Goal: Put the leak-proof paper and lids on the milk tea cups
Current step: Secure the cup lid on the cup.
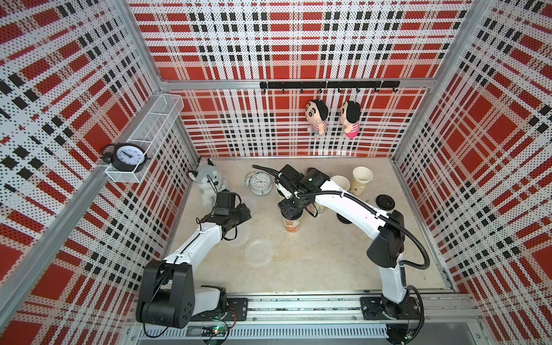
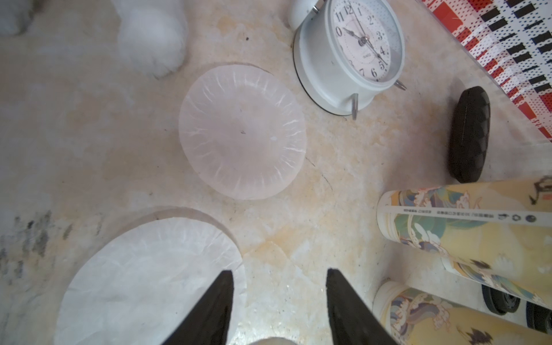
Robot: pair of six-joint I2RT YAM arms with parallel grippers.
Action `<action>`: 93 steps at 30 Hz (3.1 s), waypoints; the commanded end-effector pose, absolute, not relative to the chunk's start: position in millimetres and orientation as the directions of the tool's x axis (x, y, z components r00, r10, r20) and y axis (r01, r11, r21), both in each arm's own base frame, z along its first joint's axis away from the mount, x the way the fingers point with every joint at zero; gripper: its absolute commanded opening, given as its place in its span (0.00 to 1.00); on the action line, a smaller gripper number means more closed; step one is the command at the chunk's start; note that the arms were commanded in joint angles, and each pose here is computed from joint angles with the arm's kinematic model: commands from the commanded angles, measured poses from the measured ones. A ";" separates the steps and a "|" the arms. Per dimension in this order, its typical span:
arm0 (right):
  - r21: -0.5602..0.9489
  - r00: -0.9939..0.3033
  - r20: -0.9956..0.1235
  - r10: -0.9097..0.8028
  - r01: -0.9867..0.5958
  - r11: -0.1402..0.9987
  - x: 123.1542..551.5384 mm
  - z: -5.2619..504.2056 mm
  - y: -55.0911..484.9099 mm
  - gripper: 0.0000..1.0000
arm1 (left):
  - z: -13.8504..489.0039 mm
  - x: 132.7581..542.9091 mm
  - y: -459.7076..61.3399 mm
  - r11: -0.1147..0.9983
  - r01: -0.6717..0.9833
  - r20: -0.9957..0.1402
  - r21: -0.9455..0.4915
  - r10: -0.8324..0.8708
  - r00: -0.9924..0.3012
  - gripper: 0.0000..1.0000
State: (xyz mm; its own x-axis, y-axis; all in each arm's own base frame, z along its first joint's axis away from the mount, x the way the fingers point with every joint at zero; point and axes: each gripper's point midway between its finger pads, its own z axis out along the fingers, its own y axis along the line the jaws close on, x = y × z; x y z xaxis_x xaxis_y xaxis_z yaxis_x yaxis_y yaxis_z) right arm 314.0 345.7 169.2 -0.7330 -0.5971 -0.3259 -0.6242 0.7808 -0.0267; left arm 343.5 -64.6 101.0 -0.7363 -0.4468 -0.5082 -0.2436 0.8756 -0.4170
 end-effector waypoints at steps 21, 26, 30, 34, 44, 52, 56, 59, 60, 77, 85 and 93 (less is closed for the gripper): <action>-0.086 -0.710 0.406 -0.575 -0.656 0.750 223.7 -7.8 258.7 0.74 | 81.8 340.6 -85.4 0.900 -0.198 -0.493 -0.389 -0.385 -0.780 0.54; -0.099 -0.706 0.430 -0.563 -0.657 0.748 217.5 -8.1 250.2 0.74 | 80.4 339.4 -85.3 0.901 -0.197 -0.491 -0.386 -0.382 -0.783 0.54; -0.111 -0.710 0.437 -0.552 -0.651 0.751 214.1 -3.5 245.4 0.74 | 79.7 338.7 -84.6 0.901 -0.199 -0.490 -0.385 -0.383 -0.783 0.54; -0.118 -0.721 0.432 -0.542 -0.640 0.759 212.2 2.2 243.9 0.74 | 79.6 338.6 -84.9 0.902 -0.198 -0.491 -0.384 -0.381 -0.784 0.54; -0.139 -0.746 0.415 -0.521 -0.618 0.774 209.9 15.8 238.4 0.74 | 79.7 338.5 -84.6 0.903 -0.197 -0.493 -0.383 -0.379 -0.783 0.54; -0.145 -0.756 0.397 -0.520 -0.611 0.778 208.6 26.0 238.5 0.74 | 81.0 338.4 -84.7 0.903 -0.194 -0.496 -0.383 -0.378 -0.782 0.53; -0.147 -0.757 0.390 -0.524 -0.613 0.776 206.4 31.8 239.1 0.74 | 82.6 338.8 -85.0 0.902 -0.193 -0.498 -0.385 -0.379 -0.780 0.53; -0.154 -0.763 0.384 -0.520 -0.608 0.778 204.8 37.5 237.7 0.74 | 83.5 338.9 -84.7 0.902 -0.193 -0.500 -0.386 -0.380 -0.778 0.53; -0.155 -0.766 0.380 -0.519 -0.606 0.780 204.1 39.7 237.4 0.74 | 84.3 339.0 -85.3 0.902 -0.190 -0.501 -0.387 -0.379 -0.778 0.53; -0.160 -0.785 0.349 -0.512 -0.588 0.793 200.9 56.7 240.5 0.75 | 86.0 338.1 -86.0 0.904 -0.183 -0.507 -0.387 -0.375 -0.776 0.53; -0.146 -0.798 0.303 -0.521 -0.579 0.802 209.7 69.8 252.6 0.75 | 86.8 338.4 -86.2 0.903 -0.182 -0.509 -0.389 -0.375 -0.775 0.53; -0.124 -0.822 0.195 -0.536 -0.562 0.817 232.0 90.9 278.3 0.77 | 88.1 339.1 -86.6 0.903 -0.180 -0.512 -0.391 -0.375 -0.773 0.53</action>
